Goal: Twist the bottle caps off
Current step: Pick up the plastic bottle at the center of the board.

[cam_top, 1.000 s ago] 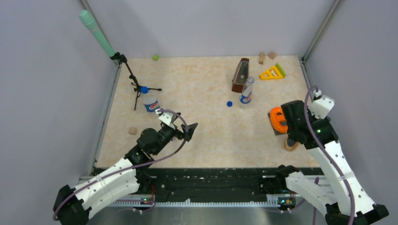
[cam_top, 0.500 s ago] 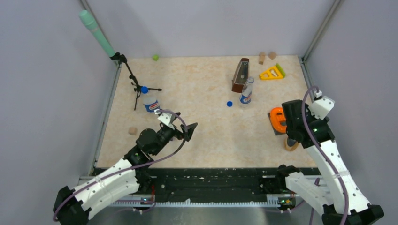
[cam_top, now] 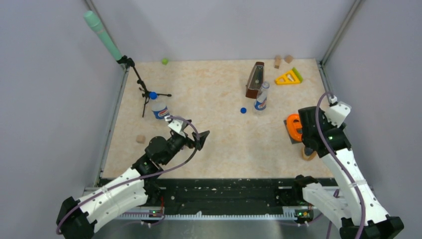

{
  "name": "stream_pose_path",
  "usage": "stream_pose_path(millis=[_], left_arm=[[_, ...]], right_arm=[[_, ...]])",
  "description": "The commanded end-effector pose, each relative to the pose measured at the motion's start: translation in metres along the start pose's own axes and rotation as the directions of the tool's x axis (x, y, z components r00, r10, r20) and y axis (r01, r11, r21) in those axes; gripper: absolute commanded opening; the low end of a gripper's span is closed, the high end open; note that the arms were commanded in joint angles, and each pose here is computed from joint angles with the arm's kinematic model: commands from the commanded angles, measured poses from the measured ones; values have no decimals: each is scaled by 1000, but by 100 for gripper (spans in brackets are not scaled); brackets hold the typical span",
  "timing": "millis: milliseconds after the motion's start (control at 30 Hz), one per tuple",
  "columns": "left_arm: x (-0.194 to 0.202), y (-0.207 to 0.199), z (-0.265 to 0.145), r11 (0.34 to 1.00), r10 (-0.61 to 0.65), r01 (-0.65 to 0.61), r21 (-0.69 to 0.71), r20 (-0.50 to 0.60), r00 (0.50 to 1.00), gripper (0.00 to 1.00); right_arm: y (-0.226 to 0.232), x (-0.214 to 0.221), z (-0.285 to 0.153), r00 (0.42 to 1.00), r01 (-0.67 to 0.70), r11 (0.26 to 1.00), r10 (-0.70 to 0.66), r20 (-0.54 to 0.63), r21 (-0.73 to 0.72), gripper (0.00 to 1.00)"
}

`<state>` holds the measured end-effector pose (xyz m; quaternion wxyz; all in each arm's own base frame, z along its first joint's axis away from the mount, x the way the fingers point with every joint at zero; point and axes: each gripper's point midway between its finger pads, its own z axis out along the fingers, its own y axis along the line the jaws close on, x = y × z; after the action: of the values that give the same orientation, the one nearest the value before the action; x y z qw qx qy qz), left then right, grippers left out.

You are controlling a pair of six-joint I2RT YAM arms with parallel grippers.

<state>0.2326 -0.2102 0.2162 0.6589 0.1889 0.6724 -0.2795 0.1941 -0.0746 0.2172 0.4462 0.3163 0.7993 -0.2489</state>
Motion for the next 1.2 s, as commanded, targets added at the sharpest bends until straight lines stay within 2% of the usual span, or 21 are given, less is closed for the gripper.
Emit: stream_pose_path(millis=[0,133,233,533,600,700,800,867,933,1033,1167], left_arm=[[-28,-4,4,1000,-3,3,10,67,998,99],[-29,-3,3,1000,-2,2,7,69,998,99],[-28,-3,3,1000,-2,2,7,67,998,99],[-27,-3,4,1000,4,-4,4,62,998,98],[-26,-4,4,1000,3,-3,14,64,998,98],[-26,-7,5,1000,-3,1,26,68,998,98],[-26,-8,7,1000,-7,5,31,77,997,98],[-27,-10,8,999,-16,13,46,80,997,98],[-28,-18,8,996,-22,15,86,83,996,98],[-29,-41,7,976,-29,14,216,70,997,98],[-35,-63,4,943,-43,16,331,74,996,98]], right_arm=[[2,-1,5,1000,4,1000,-4,9,2,49],[1,-2,5,1000,0,1000,0,11,4,47],[1,-5,3,1000,-4,1000,5,15,-4,36],[-3,-25,-15,999,-28,997,32,40,-76,20],[-5,-33,-23,998,-48,992,53,42,-112,10],[-5,-44,-37,995,-76,978,88,55,-192,2],[5,-54,-57,992,-82,936,108,59,-343,0],[22,-56,-72,994,-60,880,95,52,-472,0],[48,-51,-90,998,-9,780,43,39,-625,0],[90,-34,-118,999,26,580,-31,9,-814,0],[125,-12,-151,995,-1,328,-93,-34,-945,0]])
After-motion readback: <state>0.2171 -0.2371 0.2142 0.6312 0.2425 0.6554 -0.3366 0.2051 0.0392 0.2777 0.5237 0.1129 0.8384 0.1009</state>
